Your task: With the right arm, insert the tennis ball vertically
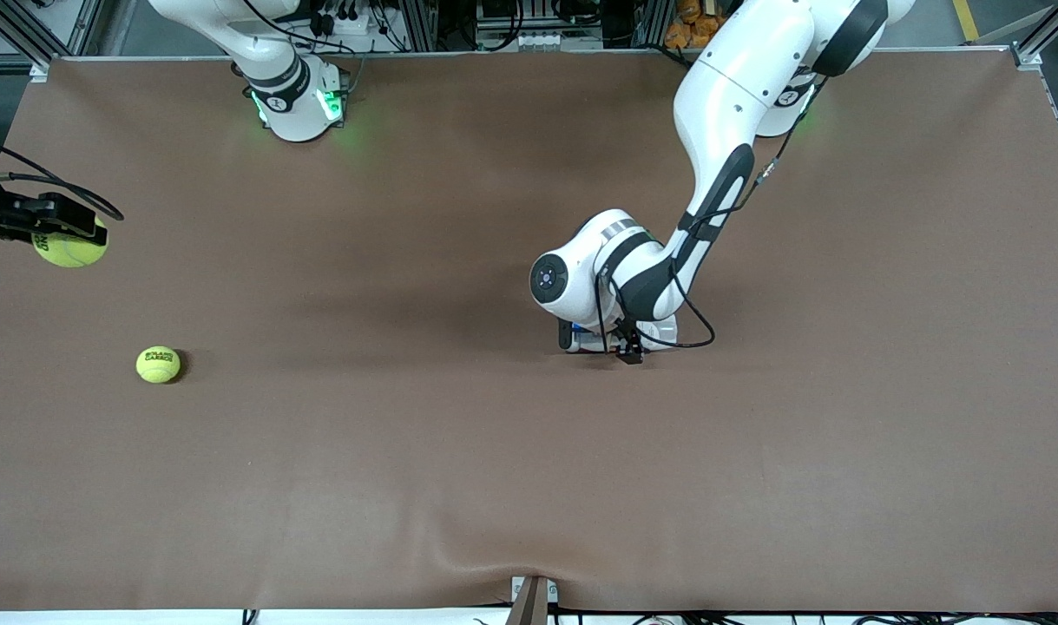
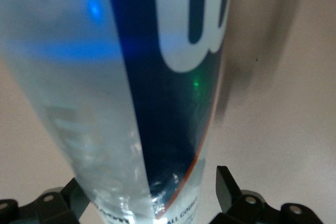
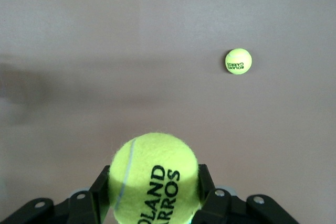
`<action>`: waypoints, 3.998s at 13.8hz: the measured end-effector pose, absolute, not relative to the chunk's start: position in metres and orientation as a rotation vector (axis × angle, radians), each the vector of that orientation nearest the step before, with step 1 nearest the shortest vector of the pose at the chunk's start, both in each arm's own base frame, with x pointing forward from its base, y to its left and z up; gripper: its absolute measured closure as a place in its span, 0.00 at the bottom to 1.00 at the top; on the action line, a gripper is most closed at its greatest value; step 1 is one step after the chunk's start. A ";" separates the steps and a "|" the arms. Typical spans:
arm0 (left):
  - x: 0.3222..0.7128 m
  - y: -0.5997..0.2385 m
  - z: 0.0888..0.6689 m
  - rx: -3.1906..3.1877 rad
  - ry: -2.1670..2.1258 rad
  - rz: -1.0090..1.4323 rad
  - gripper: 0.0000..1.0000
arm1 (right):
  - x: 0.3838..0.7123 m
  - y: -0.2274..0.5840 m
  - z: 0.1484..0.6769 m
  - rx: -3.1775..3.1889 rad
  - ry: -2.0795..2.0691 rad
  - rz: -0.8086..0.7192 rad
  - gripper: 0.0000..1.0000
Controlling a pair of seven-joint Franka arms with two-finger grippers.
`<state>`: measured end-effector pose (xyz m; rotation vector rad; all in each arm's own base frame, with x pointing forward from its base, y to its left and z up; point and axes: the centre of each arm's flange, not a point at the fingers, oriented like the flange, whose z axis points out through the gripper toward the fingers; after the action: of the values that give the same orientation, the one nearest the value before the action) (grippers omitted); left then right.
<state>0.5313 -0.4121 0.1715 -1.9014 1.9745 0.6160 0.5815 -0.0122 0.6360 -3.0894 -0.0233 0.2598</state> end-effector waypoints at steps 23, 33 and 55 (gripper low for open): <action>0.532 -0.409 0.163 -1.901 1.970 0.625 0.09 | 0.582 -0.012 0.635 -3.089 -0.024 0.262 0.33; 0.535 -0.410 0.163 -1.905 1.977 0.592 0.17 | 0.582 -0.012 0.635 -3.089 -0.024 0.262 0.33; 0.547 -0.458 0.203 -2.073 2.068 0.292 0.26 | 0.582 -0.012 0.635 -3.089 -0.024 0.263 0.33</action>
<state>0.5466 -0.4577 0.2031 -2.0730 2.0683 0.2924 0.5817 -0.0118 0.6350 -3.0890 -0.0241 0.2630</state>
